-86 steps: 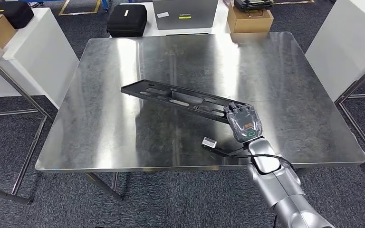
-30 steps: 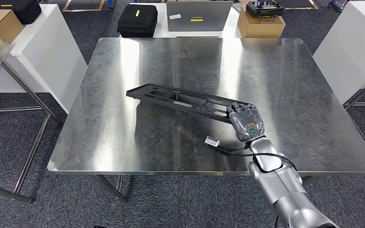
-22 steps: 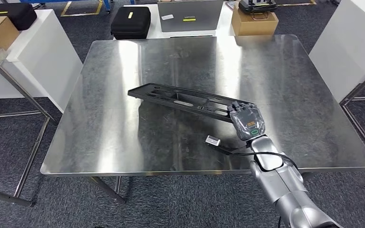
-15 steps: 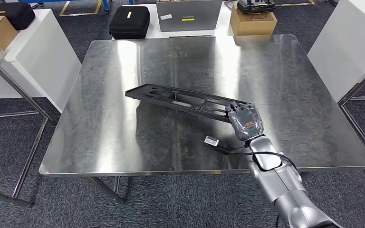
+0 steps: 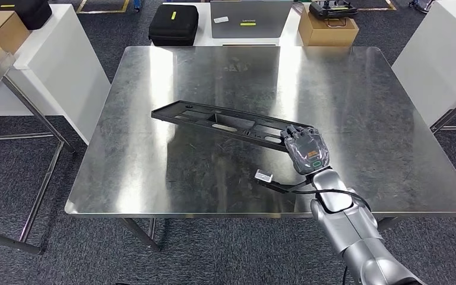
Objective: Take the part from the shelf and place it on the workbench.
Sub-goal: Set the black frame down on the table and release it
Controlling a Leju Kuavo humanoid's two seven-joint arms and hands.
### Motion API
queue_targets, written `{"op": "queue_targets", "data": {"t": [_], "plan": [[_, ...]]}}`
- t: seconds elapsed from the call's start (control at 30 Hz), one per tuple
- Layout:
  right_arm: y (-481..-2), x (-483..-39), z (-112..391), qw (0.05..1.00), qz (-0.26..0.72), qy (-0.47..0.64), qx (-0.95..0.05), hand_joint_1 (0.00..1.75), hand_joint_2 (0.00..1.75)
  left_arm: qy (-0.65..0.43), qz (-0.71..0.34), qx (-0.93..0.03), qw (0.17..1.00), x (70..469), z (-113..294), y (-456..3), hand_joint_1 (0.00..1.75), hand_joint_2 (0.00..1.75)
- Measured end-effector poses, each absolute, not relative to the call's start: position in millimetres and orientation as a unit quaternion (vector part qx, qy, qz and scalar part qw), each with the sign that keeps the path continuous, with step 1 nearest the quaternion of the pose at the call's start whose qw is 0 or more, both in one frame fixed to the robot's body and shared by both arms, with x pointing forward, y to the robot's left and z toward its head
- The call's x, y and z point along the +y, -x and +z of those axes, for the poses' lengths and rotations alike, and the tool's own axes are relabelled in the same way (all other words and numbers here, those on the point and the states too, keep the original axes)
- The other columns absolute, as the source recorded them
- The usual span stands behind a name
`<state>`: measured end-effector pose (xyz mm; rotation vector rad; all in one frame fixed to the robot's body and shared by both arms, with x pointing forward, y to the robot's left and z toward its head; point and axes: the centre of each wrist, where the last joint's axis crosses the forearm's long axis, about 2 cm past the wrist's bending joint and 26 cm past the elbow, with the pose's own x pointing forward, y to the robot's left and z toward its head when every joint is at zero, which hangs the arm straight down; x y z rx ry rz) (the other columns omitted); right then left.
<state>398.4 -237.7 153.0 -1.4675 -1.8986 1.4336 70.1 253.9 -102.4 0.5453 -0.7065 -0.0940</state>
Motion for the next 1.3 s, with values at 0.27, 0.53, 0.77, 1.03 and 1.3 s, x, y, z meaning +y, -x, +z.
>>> {"op": "queue_targets", "data": {"t": [0.27,0.53,0.77,1.03,1.3], "plan": [[-400.2,-238.3,154.3,0.166,0.509,0.522,-0.664,1.75,1.75,-0.264,-0.045,-0.341,0.901,253.9,-102.5,-69.6,0.00,1.75],[-401.0,-237.8,156.6,0.162,0.508,0.525,-0.664,1.75,1.75,-0.265,-0.043,-0.340,0.901,253.9,-102.5,-69.3,0.00,1.75],[-401.3,-236.8,157.5,0.160,0.507,0.526,-0.664,0.00,1.75,-0.265,-0.039,-0.343,0.900,253.8,-102.6,-69.0,0.00,1.75],[-402.2,-235.0,159.5,0.160,0.504,0.528,-0.665,0.00,1.75,-0.264,-0.029,-0.334,0.904,253.9,-102.7,-68.9,0.00,0.87],[-402.2,-233.2,159.8,0.162,0.501,0.530,-0.665,0.00,1.75,-0.264,-0.029,-0.332,0.905,254.0,-102.7,-68.8,0.00,0.00]]}}
